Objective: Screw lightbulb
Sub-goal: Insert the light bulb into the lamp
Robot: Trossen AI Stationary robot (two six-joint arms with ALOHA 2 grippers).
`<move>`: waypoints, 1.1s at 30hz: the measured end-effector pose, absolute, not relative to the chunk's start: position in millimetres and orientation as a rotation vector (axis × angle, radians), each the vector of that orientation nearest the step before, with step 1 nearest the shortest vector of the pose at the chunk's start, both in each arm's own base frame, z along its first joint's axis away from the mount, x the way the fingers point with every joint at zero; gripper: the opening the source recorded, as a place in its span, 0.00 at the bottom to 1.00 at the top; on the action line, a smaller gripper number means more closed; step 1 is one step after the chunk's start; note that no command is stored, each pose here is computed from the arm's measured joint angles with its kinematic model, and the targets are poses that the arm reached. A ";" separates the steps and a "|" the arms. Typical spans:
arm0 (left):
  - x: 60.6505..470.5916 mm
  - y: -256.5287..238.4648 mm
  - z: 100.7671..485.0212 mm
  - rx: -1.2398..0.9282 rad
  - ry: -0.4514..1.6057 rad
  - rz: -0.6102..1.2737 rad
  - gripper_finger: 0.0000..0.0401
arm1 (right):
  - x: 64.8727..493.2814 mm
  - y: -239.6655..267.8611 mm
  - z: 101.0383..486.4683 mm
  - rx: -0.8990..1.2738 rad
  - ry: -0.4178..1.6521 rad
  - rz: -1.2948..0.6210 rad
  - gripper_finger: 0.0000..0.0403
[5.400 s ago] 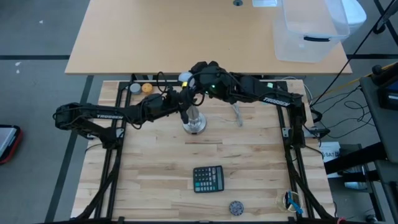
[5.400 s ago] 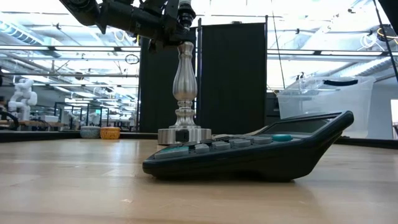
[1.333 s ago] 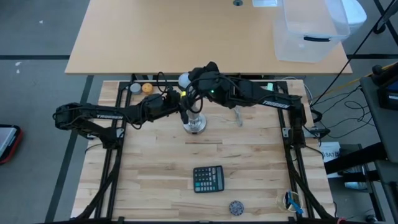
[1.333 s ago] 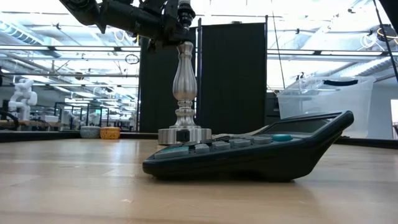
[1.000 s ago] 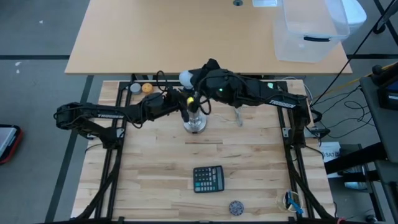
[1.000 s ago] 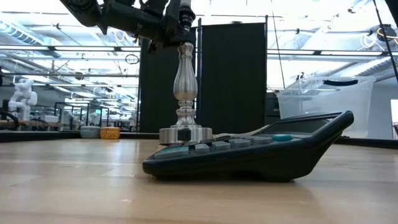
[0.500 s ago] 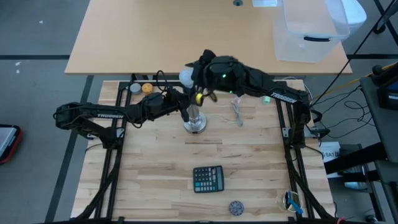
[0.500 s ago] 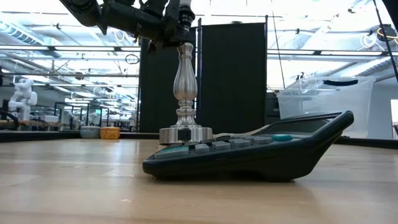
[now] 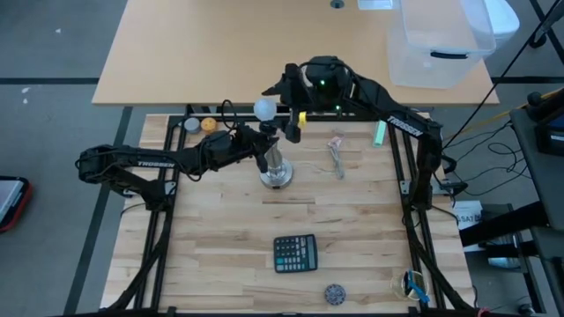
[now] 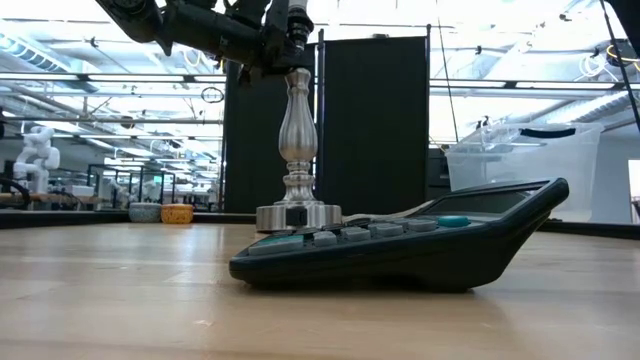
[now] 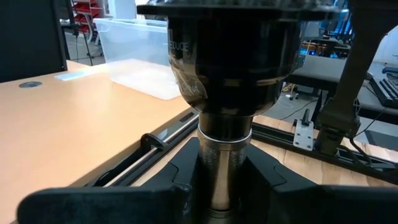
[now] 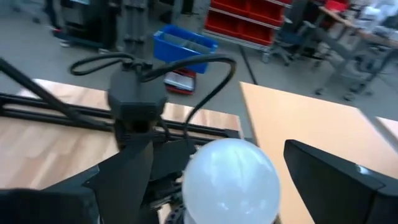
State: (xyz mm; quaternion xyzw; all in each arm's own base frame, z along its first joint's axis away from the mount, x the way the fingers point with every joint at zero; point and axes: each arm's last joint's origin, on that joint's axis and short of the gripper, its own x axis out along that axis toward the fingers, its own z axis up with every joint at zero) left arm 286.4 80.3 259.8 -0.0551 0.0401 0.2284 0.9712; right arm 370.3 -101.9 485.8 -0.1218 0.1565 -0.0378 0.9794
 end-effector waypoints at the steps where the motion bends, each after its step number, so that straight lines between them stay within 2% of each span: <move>1: 286.4 80.3 259.7 -0.115 0.081 0.462 0.18 | 369.5 -104.3 485.8 -0.239 0.310 -0.051 0.88; 11: 286.3 80.2 259.6 -0.118 0.081 0.461 0.18 | 377.3 -125.5 473.1 -0.240 0.302 0.085 0.88; 22: 286.4 80.0 259.5 -0.124 0.080 0.460 0.18 | 380.1 -133.1 464.7 -0.213 0.327 0.119 0.87; 33: 286.4 80.0 259.3 -0.125 0.081 0.459 0.18 | 380.1 -133.5 465.0 -0.145 0.332 0.091 0.66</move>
